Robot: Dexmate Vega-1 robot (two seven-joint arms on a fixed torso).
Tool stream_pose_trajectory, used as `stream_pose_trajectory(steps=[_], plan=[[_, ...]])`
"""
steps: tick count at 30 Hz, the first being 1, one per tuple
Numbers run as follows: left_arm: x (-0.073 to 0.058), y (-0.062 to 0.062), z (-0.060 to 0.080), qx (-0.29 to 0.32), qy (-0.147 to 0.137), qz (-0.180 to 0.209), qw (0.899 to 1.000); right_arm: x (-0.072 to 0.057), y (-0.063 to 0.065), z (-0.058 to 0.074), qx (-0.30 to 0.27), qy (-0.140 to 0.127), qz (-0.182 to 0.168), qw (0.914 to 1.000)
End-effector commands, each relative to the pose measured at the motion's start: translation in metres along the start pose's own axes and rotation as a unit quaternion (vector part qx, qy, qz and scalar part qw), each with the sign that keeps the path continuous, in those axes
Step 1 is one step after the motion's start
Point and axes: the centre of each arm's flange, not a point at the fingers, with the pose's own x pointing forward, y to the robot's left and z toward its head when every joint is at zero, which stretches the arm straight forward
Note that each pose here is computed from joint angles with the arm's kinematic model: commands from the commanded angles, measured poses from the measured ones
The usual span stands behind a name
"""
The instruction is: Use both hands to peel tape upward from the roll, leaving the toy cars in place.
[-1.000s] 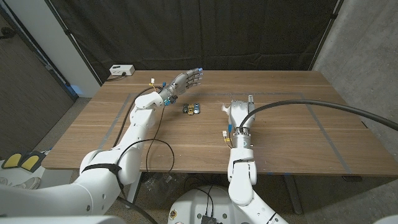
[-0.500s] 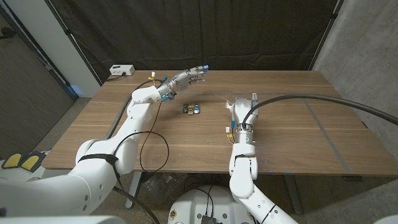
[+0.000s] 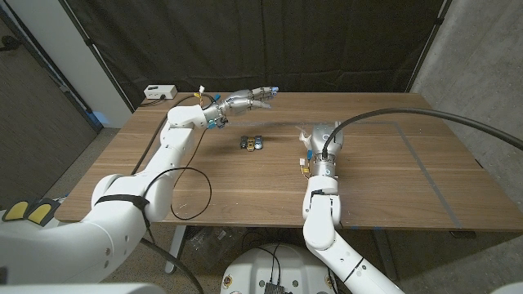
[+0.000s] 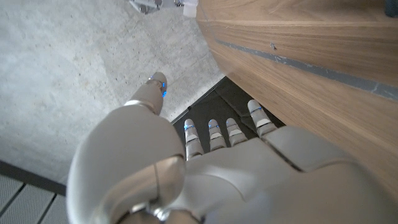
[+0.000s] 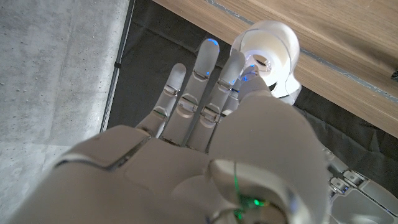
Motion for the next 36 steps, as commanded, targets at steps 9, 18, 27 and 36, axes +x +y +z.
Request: stream_pose_trajectory(steps=[9,18,27,36], plan=[[0.015,-0.014,0.035,0.146,0.044,-0.075,0.985,0.011,-0.023,0.004,0.028,-0.013,-0.014,0.9994],[0.019,-0.026,0.047,0.196,0.027,-0.025,0.98,0.009,-0.025,0.01,0.035,-0.032,-0.027,0.9985],[0.021,-0.035,0.053,0.223,0.017,0.005,0.975,0.011,-0.027,0.015,0.037,-0.046,-0.04,0.9975],[0.028,-0.041,0.051,0.224,0.02,0.01,0.974,0.013,-0.029,0.016,0.038,-0.057,-0.049,0.9965]])
